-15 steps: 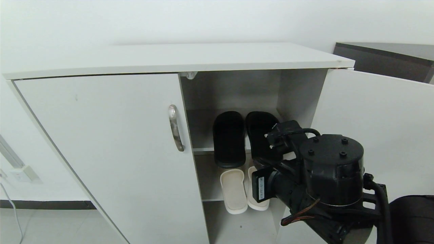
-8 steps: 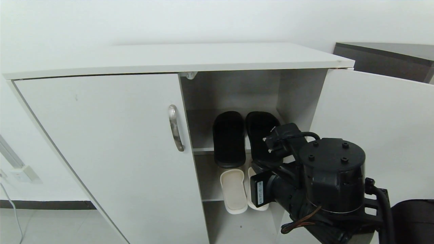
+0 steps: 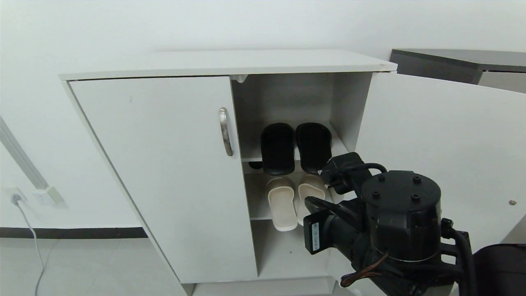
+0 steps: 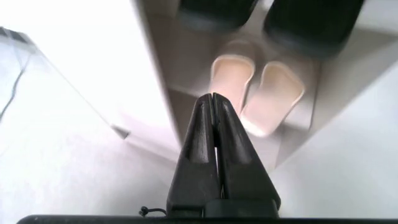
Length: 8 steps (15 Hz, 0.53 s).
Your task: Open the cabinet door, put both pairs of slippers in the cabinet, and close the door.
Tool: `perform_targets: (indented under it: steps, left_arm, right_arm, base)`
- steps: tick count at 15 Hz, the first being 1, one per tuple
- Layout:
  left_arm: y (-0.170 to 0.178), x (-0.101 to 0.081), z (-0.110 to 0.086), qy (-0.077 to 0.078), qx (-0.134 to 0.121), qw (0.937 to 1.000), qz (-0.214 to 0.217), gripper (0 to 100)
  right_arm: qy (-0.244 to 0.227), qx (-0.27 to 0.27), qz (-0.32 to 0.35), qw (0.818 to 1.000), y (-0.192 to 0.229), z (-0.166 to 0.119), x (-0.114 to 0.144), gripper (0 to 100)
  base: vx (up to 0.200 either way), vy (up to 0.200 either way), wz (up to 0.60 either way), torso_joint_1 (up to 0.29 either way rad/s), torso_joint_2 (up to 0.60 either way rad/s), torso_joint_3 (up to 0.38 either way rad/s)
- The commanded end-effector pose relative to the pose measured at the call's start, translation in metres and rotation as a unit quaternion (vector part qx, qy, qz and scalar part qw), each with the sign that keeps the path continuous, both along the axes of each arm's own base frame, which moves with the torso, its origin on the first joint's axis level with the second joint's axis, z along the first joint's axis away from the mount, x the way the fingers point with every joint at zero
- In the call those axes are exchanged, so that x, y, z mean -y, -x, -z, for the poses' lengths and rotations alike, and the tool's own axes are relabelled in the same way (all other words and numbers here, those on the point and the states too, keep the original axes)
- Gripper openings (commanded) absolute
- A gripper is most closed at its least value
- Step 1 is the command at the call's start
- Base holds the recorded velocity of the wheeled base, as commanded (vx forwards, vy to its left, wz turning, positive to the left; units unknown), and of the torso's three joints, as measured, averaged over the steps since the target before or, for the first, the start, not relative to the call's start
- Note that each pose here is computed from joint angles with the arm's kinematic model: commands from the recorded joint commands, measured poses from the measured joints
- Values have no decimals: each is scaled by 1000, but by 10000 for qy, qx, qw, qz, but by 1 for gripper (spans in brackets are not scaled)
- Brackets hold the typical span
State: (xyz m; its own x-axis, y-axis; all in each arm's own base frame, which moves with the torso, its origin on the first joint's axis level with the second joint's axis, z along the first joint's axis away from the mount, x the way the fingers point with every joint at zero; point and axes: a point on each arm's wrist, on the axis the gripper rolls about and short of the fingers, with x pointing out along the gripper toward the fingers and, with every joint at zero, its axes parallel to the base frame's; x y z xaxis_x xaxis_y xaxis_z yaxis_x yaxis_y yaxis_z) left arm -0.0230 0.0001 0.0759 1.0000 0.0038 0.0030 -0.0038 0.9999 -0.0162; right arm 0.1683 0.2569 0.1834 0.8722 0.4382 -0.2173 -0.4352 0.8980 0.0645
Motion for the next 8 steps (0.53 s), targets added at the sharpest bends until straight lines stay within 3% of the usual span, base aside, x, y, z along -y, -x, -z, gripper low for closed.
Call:
perform_targets:
  steps: [1, 8]
  left_arm:
    - [0, 0, 0, 4, -7, 10000, -4, 0]
    - [0, 0, 0, 4, -7, 10000, -4, 0]
  right_arm:
    - [28, -15, -5, 10000, 0, 2, -1, 0]
    - [82, -45, 10, 10000, 0, 5, 0, 0]
  base:
    - [-200, 0, 0, 2, 2, 2]
    - [-200, 0, 0, 4, 3, 1]
